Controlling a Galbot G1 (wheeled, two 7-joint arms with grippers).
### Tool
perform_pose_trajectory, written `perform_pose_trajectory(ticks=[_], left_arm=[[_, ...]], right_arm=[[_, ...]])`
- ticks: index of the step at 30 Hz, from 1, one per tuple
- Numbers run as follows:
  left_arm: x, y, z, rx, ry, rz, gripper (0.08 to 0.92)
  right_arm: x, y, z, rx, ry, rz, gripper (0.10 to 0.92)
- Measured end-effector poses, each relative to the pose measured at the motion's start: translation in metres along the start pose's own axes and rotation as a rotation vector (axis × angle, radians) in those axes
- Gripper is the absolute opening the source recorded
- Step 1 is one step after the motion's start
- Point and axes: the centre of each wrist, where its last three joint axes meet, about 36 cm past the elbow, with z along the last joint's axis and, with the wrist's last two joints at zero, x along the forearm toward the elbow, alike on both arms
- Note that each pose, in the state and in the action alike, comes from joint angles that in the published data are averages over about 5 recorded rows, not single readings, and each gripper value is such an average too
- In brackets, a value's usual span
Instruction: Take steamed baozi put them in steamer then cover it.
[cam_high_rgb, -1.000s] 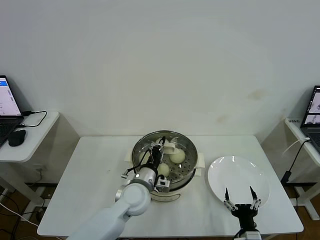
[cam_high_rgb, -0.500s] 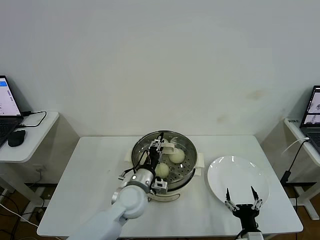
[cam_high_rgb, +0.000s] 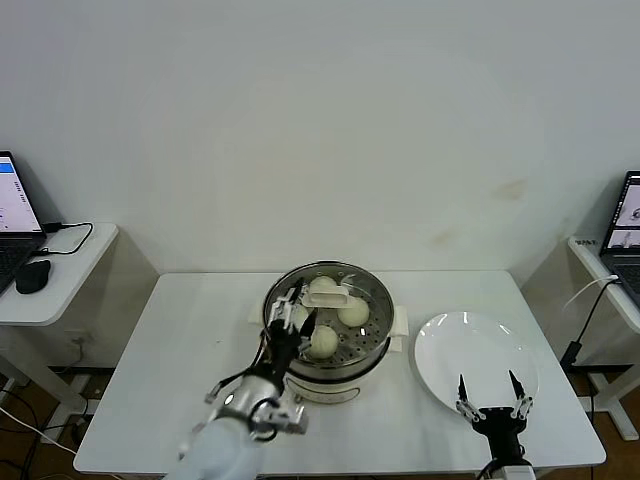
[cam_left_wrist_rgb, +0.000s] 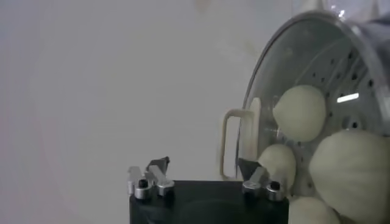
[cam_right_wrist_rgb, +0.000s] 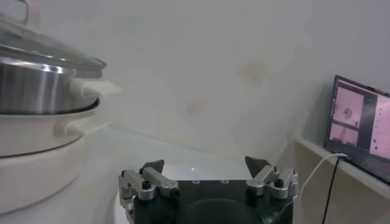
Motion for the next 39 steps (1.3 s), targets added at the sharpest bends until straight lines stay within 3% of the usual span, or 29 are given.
perform_pose_trajectory(ticks=[8, 11, 17, 21, 27, 39], left_arm=[[0.054, -0.005, 0.023, 0.471, -0.001, -0.082, 0.823], [0.073, -0.008, 0.033, 0.665, 0.042, -0.122, 0.823], [0.114, -0.023, 0.046, 0.939, 0.182, -0.174, 0.823], [0.135, -0.039, 0.052, 1.031, 0.250, -0.204, 0.823], [0.162, -0.061, 0.063, 1.090, 0.321, -0.230, 0.823], [0.187, -0.078, 0.073, 1.168, 0.377, -0.237, 0.823]], right_arm=[[0.005, 0.003, -0.002, -0.016, -0.021, -0.011, 0.823], [0.008, 0.002, -0.003, -0.025, -0.031, -0.023, 0.823], [0.018, -0.003, -0.003, -0.054, -0.039, -0.065, 0.823], [0.023, -0.004, 0.000, -0.074, -0.032, -0.090, 0.823], [0.031, 0.000, 0.005, -0.106, -0.014, -0.129, 0.823], [0.042, 0.010, 0.009, -0.166, -0.005, -0.187, 0.823]])
